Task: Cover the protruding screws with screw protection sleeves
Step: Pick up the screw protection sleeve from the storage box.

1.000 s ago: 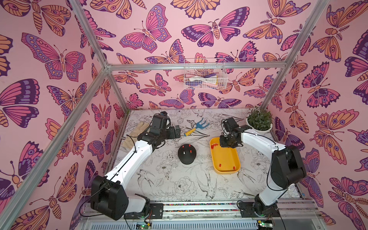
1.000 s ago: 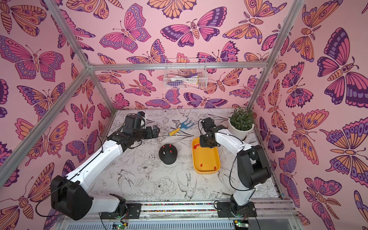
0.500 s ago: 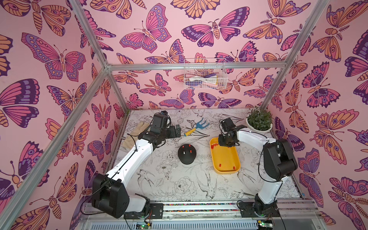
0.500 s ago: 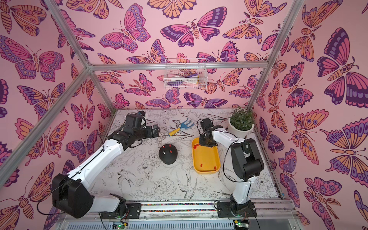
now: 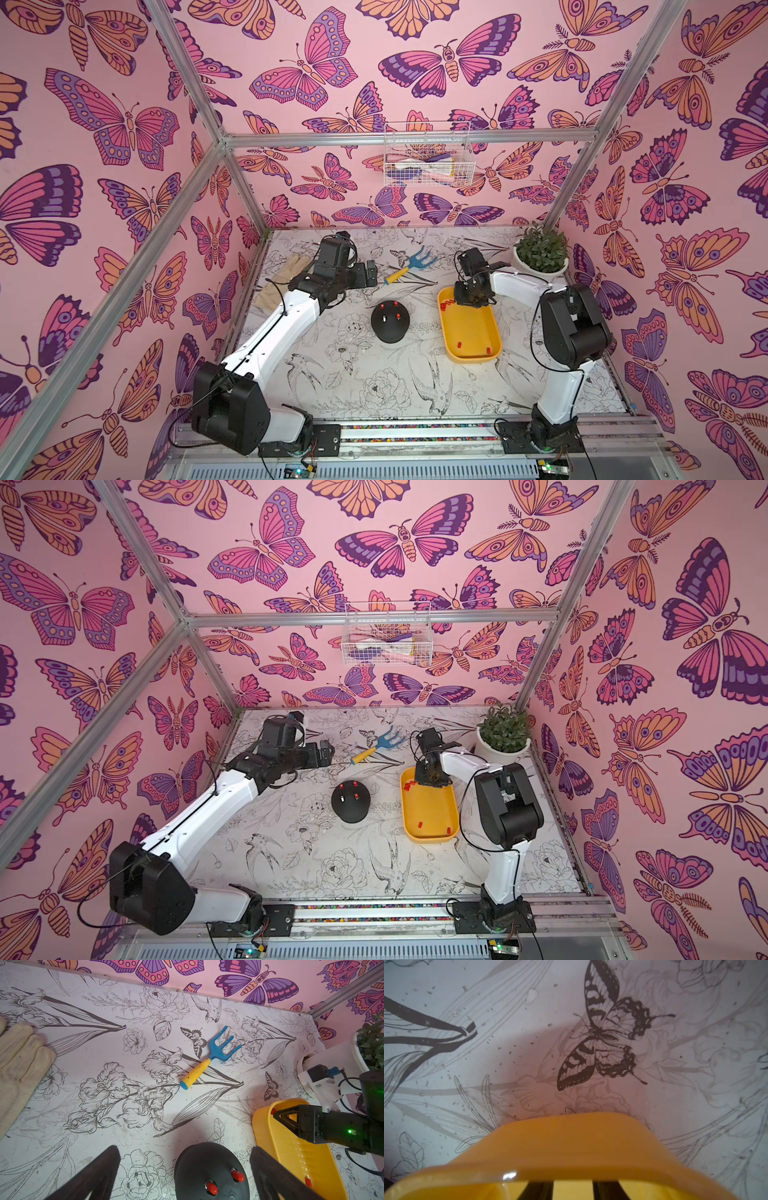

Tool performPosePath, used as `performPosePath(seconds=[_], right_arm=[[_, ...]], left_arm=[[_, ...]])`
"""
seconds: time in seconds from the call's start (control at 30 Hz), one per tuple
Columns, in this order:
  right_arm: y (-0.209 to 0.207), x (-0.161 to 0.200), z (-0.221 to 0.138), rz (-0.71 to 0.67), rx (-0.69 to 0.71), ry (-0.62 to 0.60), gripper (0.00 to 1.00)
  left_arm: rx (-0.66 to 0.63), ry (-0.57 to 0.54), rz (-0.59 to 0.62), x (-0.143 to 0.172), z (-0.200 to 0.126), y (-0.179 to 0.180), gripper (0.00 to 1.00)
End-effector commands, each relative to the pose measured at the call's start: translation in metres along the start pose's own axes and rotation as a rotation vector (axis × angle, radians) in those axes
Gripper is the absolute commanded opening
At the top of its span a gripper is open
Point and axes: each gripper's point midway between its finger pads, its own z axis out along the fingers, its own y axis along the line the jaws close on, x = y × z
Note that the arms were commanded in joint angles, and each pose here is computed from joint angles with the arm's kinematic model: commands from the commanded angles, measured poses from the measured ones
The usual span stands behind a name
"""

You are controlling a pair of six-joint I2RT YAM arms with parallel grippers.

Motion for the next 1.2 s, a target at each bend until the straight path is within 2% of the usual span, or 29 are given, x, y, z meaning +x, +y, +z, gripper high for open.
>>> performPosePath(seconds=[0.0,1.03,1.17], right_arm=[[-0.003,-0.010,0.002,0.021,0.010,-0.015,0.32],[-0.002,-0.010,0.021,0.017,0.013,0.010,0.30],[-0.003,-0.010,0.022,0.016,0.017,0.014,0.24]], left_arm=[[-0.008,-0.009,0.020,-0.005,0.000,-0.001,1.00],[-0.030,0.001,0.027,-0.001,0.000,0.003,1.00],[-0.031,0.001,0.025,-0.001,0.000,0.004,1.00]])
